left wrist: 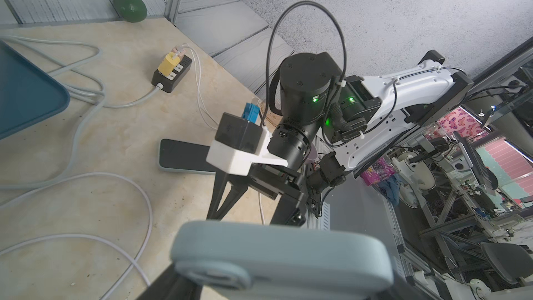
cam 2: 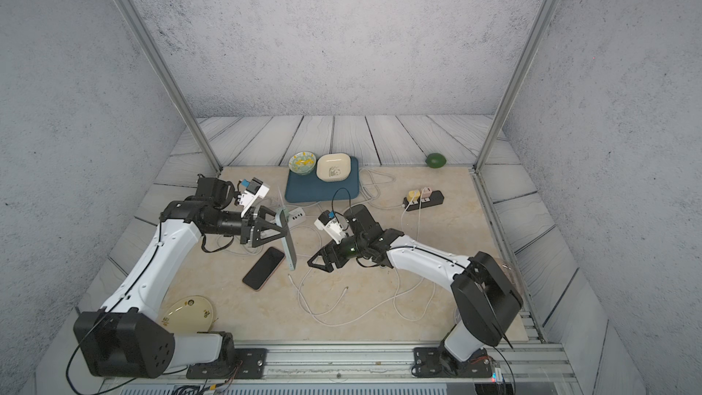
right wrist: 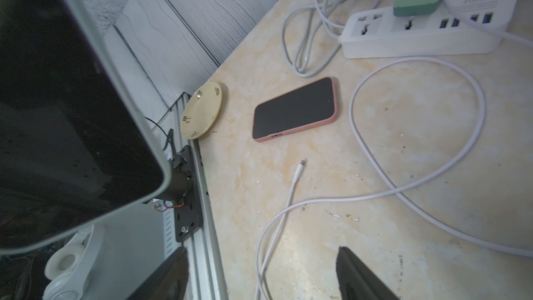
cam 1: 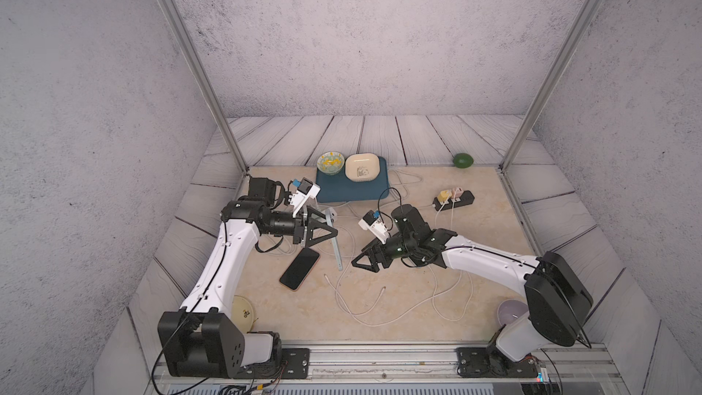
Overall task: Unplug the charging cable from the phone
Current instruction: Place the phone at the center of the board.
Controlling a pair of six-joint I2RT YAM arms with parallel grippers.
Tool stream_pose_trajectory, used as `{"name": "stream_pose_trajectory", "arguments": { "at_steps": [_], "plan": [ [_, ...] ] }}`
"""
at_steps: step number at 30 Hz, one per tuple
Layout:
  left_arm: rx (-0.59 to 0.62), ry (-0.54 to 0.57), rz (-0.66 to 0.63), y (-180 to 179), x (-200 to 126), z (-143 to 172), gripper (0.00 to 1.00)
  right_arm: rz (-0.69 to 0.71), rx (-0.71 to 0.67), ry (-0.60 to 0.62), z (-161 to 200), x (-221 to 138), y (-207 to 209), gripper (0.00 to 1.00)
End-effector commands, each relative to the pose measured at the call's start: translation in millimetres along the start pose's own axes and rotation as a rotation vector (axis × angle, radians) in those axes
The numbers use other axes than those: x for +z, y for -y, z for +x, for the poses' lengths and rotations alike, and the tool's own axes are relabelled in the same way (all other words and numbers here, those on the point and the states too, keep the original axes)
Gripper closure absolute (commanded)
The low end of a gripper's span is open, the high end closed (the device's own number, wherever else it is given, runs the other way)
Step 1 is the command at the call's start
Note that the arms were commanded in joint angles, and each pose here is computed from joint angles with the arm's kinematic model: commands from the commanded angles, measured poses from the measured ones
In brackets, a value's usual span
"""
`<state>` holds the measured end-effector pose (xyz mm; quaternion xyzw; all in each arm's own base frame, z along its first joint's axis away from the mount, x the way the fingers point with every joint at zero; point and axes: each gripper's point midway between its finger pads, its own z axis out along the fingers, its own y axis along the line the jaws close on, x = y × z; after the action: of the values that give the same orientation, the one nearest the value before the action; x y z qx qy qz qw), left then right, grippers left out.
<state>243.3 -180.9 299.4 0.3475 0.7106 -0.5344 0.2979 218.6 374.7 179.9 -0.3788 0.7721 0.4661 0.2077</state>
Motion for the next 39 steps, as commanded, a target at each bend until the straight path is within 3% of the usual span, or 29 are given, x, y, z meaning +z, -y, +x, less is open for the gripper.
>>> {"name": "stream_pose_trajectory", "arguments": {
  "at_steps": [1,13,39],
  "plan": [
    [0.018,0.035,0.046,11,-3,-8,0.71,-0.096,-0.071,0.008,-11,-12,-29,0.15],
    [0.016,0.032,0.048,10,-2,-6,0.71,-0.281,-0.188,0.094,-41,-19,-79,0.01],
    [0.029,0.036,0.070,19,-3,-5,0.71,-0.323,-0.219,0.095,-60,16,-78,0.04]
  ]
}}
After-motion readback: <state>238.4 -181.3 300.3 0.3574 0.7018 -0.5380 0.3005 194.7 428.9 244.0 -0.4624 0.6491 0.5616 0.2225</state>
